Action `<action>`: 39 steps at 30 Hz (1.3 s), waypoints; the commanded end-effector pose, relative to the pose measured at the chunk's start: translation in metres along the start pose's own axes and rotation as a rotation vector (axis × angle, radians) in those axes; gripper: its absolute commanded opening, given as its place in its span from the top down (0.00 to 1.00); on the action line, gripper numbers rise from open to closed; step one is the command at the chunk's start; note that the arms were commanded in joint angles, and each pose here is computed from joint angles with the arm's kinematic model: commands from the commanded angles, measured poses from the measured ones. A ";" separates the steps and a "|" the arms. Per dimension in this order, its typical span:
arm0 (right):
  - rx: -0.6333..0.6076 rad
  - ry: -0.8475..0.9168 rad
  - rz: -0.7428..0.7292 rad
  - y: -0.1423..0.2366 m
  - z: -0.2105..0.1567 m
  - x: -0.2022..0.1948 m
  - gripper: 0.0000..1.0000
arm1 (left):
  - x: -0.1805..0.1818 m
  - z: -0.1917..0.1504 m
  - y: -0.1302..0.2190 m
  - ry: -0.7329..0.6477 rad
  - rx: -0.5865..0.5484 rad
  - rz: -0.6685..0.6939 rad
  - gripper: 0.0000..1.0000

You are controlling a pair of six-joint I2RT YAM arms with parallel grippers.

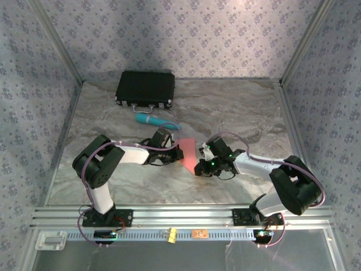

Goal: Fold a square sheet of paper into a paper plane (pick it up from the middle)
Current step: Third fold the triangle at the center of the table.

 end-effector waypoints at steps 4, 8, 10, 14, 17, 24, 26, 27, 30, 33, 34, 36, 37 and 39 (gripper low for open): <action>-0.018 -0.004 0.012 -0.010 0.027 0.001 0.98 | 0.027 -0.008 -0.010 0.031 0.017 0.125 1.00; 0.062 -0.054 -0.046 -0.026 0.018 -0.017 1.00 | 0.022 -0.006 -0.009 0.025 0.013 0.121 1.00; 0.092 -0.087 -0.091 -0.029 0.004 -0.027 1.00 | 0.016 -0.005 -0.006 0.017 0.011 0.101 0.99; 0.116 -0.139 -0.124 -0.032 -0.012 -0.037 1.00 | -0.007 -0.004 0.006 -0.026 -0.039 0.056 0.98; 0.118 -0.145 -0.127 -0.032 -0.011 -0.037 1.00 | -0.027 -0.009 0.016 -0.074 -0.094 0.052 0.94; 0.121 -0.174 -0.156 -0.030 -0.012 -0.041 1.00 | -0.034 -0.028 0.018 -0.052 -0.147 0.063 0.94; 0.112 -0.179 -0.157 -0.029 -0.013 -0.041 1.00 | -0.031 -0.031 0.010 -0.036 -0.108 0.044 0.95; 0.108 -0.176 -0.157 -0.028 -0.013 -0.041 1.00 | -0.029 -0.032 0.005 -0.030 -0.089 0.036 0.96; 0.109 -0.176 -0.155 -0.028 -0.012 -0.041 1.00 | -0.024 -0.034 -0.009 -0.008 -0.032 0.003 0.97; 0.114 -0.183 -0.162 -0.028 -0.013 -0.043 1.00 | -0.007 -0.033 -0.016 0.035 -0.033 0.026 0.97; 0.120 -0.184 -0.163 -0.029 -0.014 -0.044 1.00 | 0.000 -0.033 -0.017 0.051 -0.037 0.032 0.97; 0.134 -0.186 -0.167 -0.030 -0.016 -0.046 1.00 | 0.010 -0.030 -0.015 0.073 -0.049 0.033 0.97; 0.139 -0.191 -0.171 -0.031 -0.017 -0.046 1.00 | 0.014 -0.029 -0.013 0.076 -0.052 0.041 0.96; 0.142 -0.192 -0.176 -0.031 -0.018 -0.047 1.00 | 0.017 -0.024 -0.010 0.063 -0.062 0.056 0.96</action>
Point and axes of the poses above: each hand's point on the last joint's axis, 136 mm out from that joint toward the fingers, its own y axis back along the fingers, its own x axis along the line the jaws close on, z = x × y, the point moved 9 cm from there along y, back along the fingers, and after that the axes turned 13 degrees about y, right-handed, at the moved point
